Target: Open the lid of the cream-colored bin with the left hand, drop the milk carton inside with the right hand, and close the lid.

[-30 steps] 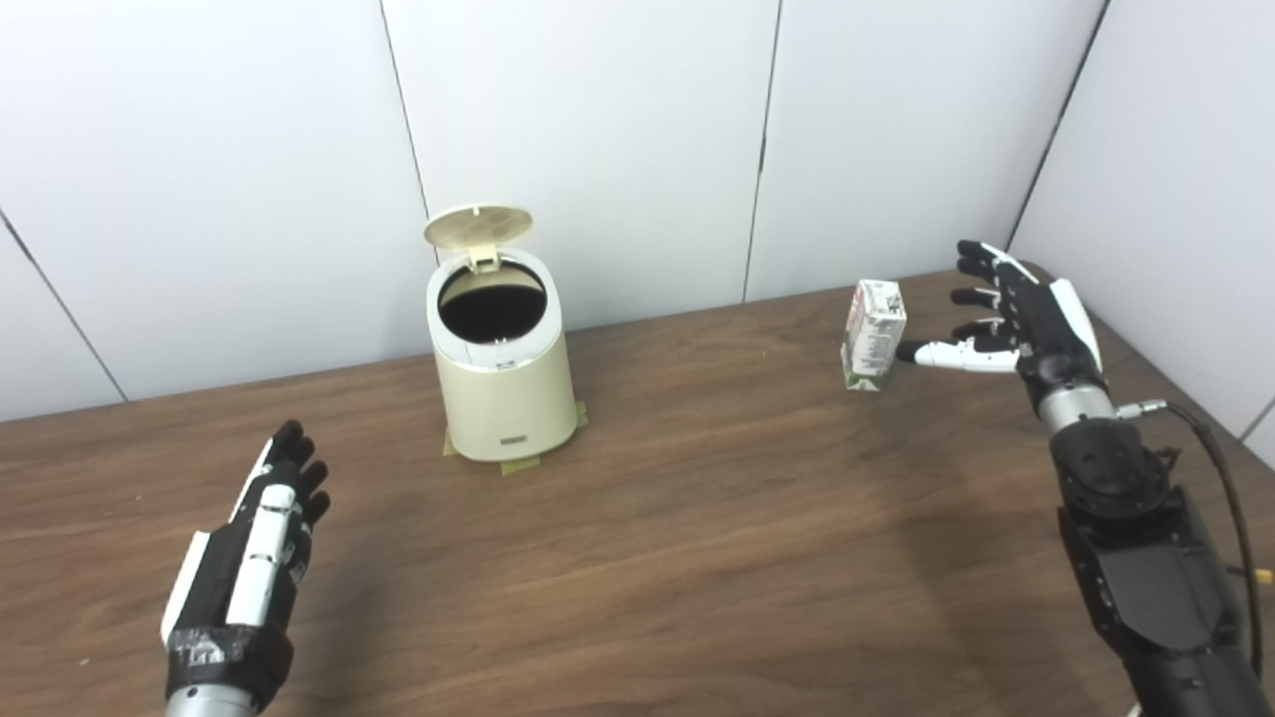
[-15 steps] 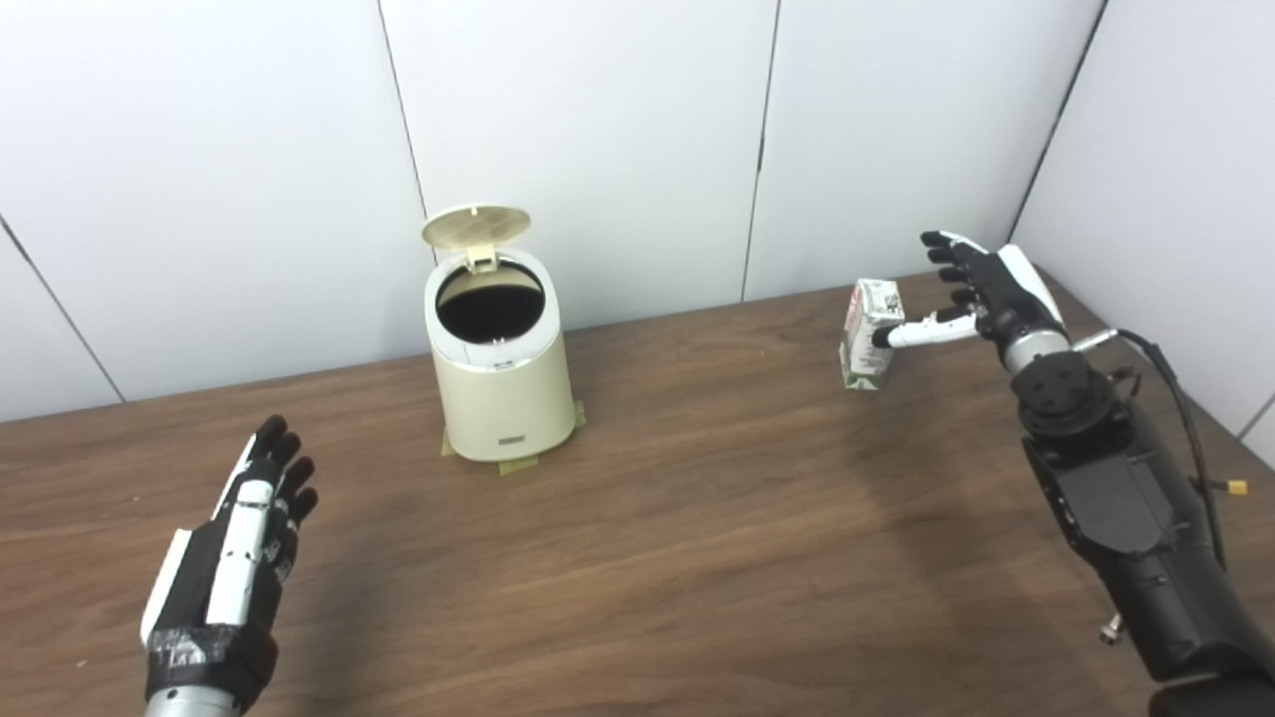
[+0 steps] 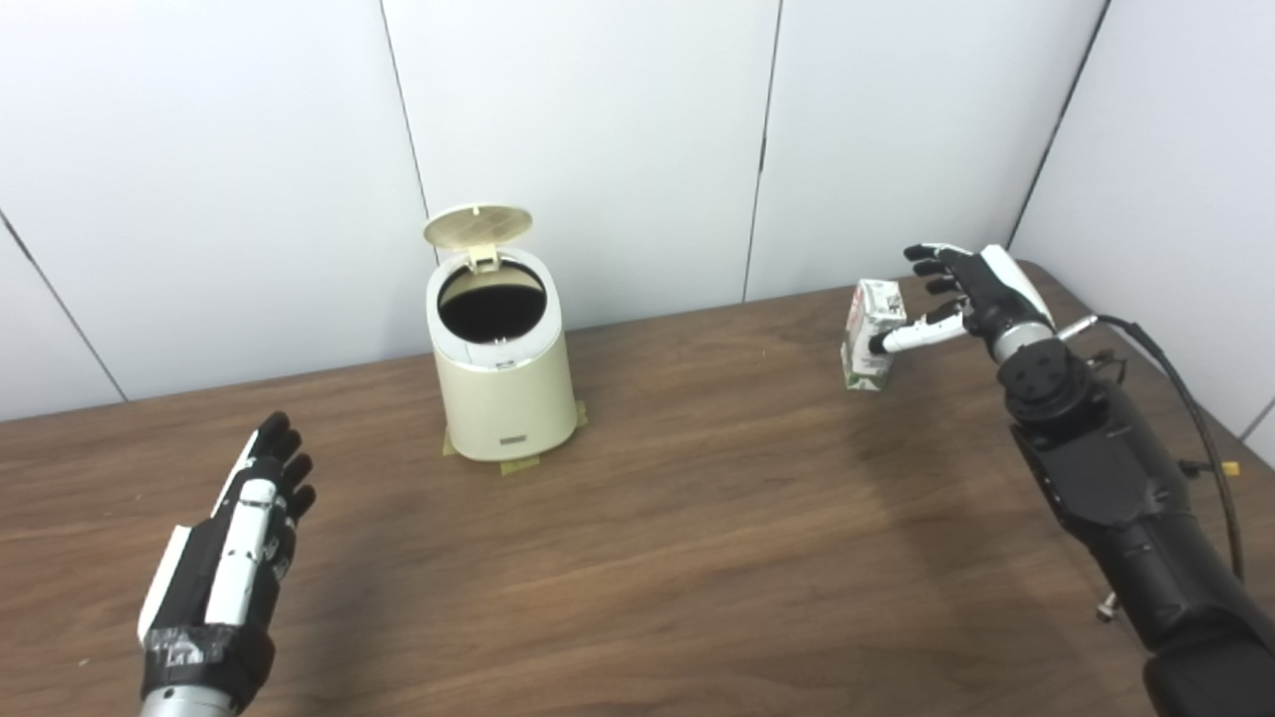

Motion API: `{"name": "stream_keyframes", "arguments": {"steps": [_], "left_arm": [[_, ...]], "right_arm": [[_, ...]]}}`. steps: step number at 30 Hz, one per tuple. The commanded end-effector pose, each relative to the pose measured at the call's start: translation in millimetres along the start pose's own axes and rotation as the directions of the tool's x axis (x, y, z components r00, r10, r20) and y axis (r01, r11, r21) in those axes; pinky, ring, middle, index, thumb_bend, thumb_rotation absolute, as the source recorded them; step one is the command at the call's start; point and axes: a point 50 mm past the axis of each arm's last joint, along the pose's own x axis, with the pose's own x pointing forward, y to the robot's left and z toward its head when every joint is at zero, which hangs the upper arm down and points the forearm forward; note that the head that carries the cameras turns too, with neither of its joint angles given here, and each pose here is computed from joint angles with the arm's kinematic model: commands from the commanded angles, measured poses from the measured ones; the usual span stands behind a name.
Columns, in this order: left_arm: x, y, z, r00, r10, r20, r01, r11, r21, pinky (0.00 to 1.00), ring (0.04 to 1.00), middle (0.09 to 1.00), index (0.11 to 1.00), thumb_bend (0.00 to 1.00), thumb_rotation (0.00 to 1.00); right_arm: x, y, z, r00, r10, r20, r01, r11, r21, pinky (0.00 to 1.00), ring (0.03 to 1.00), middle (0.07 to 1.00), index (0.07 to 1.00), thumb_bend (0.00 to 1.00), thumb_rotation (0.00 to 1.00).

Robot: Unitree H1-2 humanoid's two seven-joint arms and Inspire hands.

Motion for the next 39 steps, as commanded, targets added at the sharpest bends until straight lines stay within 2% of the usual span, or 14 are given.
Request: {"name": "stream_keyframes", "arguments": {"steps": [1, 2, 6, 10, 14, 16, 20, 23, 25, 28, 34, 39], "left_arm": [[5, -2, 18, 0.998, -0.004, 0.07, 0.003, 1.0, 0.012, 0.99, 0.988, 0.999, 0.985, 0.34, 0.8], [5, -2, 19, 0.998, -0.002, 0.07, 0.002, 1.0, 0.011, 0.99, 0.986, 0.998, 0.981, 0.34, 0.8], [5, -2, 19, 0.997, -0.003, 0.071, 0.002, 1.0, 0.011, 1.0, 0.987, 1.0, 0.983, 0.34, 0.79], [4, -1, 19, 0.998, 0.0, 0.07, -0.001, 1.0, 0.018, 1.0, 0.985, 0.995, 0.984, 0.35, 0.78], [4, -1, 18, 0.997, 0.001, 0.075, -0.002, 1.0, 0.012, 1.0, 0.986, 0.994, 0.985, 0.35, 0.75], [4, -1, 17, 0.997, 0.003, 0.075, -0.004, 1.0, 0.011, 1.0, 0.983, 0.991, 0.981, 0.35, 0.74], [4, -1, 17, 0.998, 0.01, 0.067, -0.011, 1.0, 0.01, 1.0, 0.982, 0.988, 0.978, 0.37, 0.73], [4, 0, 16, 0.998, 0.001, 0.07, -0.002, 1.0, 0.021, 1.0, 0.98, 0.987, 0.977, 0.37, 0.73], [3, 0, 15, 0.998, -0.002, 0.066, 0.001, 1.0, 0.021, 1.0, 0.983, 0.992, 0.984, 0.36, 0.75], [3, 0, 14, 0.998, 0.004, 0.061, -0.005, 1.0, 0.015, 0.99, 0.972, 0.984, 0.98, 0.37, 0.72], [3, 0, 14, 0.998, -0.002, 0.063, 0.001, 1.0, 0.015, 0.98, 0.972, 0.982, 0.98, 0.35, 0.71], [4, 0, 12, 0.998, -0.011, 0.063, 0.01, 1.0, 0.014, 0.99, 0.976, 0.989, 0.992, 0.38, 0.69]], "right_arm": [[12, -21, 23, 0.993, -0.067, 0.099, 0.066, 0.998, 0.005, 0.64, 0.773, 0.811, 0.786, 0.93, 0.01], [14, -20, 19, 0.994, -0.055, 0.09, 0.054, 0.998, 0.014, 0.62, 0.757, 0.798, 0.768, 0.93, 0.01], [16, -17, 10, 0.998, -0.029, 0.064, 0.029, 1.0, 0.003, 0.64, 0.731, 0.763, 0.736, 0.93, 0.08], [16, -15, 4, 0.998, -0.017, 0.065, 0.018, 1.0, -0.019, 0.63, 0.738, 0.764, 0.719, 0.93, 0.1], [13, -14, 2, 0.997, -0.007, 0.074, 0.01, 0.999, -0.037, 0.56, 0.727, 0.768, 0.715, 0.93, 0.1], [13, -13, 2, 0.997, -0.002, 0.08, 0.006, 0.999, -0.049, 0.6, 0.722, 0.757, 0.71, 0.92, 0.1], [12, -12, 3, 0.997, 0.002, 0.078, 0.002, 0.999, -0.045, 0.58, 0.692, 0.738, 0.708, 0.89, 0.1], [13, -11, 5, 0.996, 0.002, 0.092, 0.004, 0.998, -0.056, 0.62, 0.703, 0.735, 0.71, 0.87, 0.09], [13, -10, 6, 0.994, 0.002, 0.106, 0.005, 0.998, -0.065, 0.63, 0.707, 0.735, 0.712, 0.87, 0.09], [13, -9, 8, 0.991, -0.001, 0.131, 0.01, 0.997, -0.071, 0.64, 0.696, 0.728, 0.716, 0.87, 0.1], [15, -7, 14, 0.991, -0.008, 0.135, 0.017, 0.998, -0.066, 0.64, 0.688, 0.72, 0.72, 0.89, 0.12], [16, -8, 17, 0.99, -0.015, 0.142, 0.023, 0.998, -0.053, 0.62, 0.684, 0.723, 0.721, 0.88, 0.11]]}}
